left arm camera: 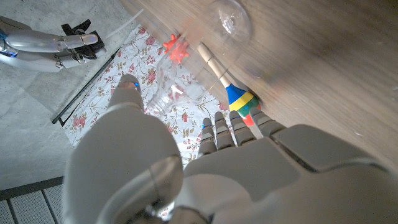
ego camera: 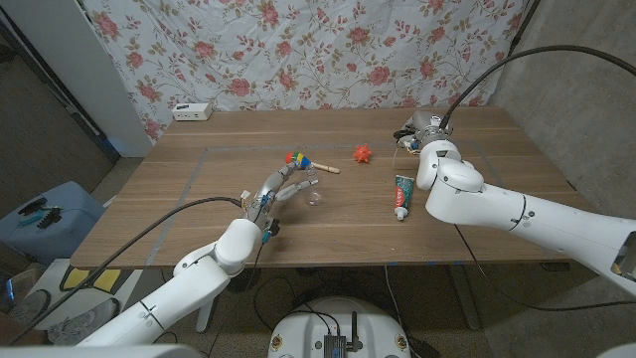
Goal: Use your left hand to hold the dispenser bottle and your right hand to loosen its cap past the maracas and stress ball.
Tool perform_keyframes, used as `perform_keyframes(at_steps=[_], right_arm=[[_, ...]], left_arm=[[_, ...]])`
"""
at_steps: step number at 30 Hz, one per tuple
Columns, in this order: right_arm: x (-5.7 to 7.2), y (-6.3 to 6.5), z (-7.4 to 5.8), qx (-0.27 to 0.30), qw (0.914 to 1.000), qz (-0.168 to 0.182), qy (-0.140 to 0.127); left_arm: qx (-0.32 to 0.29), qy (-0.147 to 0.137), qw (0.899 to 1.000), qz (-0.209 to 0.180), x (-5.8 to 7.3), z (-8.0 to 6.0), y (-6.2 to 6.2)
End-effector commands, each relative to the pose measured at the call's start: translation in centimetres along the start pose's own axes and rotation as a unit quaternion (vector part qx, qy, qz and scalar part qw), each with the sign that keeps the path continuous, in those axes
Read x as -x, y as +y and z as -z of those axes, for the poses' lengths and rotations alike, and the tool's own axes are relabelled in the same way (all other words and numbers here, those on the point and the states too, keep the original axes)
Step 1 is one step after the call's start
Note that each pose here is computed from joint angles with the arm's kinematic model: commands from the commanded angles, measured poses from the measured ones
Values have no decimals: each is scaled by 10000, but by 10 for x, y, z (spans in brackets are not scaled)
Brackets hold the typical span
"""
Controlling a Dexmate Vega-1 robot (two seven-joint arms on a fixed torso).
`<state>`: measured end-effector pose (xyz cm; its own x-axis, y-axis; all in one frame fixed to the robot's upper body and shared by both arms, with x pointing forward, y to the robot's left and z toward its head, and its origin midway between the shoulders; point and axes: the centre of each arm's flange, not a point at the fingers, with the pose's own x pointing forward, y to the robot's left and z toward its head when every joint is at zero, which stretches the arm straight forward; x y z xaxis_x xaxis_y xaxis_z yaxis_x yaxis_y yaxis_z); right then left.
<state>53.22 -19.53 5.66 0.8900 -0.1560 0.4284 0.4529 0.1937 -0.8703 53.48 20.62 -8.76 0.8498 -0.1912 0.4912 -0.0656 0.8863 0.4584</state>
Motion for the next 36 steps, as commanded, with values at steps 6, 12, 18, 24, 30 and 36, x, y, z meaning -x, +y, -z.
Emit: perform_keyframes(at_steps=[6,12,18,24,30,36], right_arm=[[-4,7,-3,-8,9994,342,52],[-8,11,-4,6,9989,452,118],[-14,16,-3,34,9985,517,173],[-20,21,-3,149,9978,600,234],[-28,30,-2,265,9966,747,243],[-36,37,-1,301,9964,758,236]], left_arm=[[325,-274,9986,-308,5,-4,15],[408,-320,9979,-378,5,-4,16],[600,-423,9960,-509,2,-2,18],[721,-388,9938,-746,-1,-1,19],[841,-334,9921,-873,-5,1,18],[981,-326,9903,-929,-10,1,15]])
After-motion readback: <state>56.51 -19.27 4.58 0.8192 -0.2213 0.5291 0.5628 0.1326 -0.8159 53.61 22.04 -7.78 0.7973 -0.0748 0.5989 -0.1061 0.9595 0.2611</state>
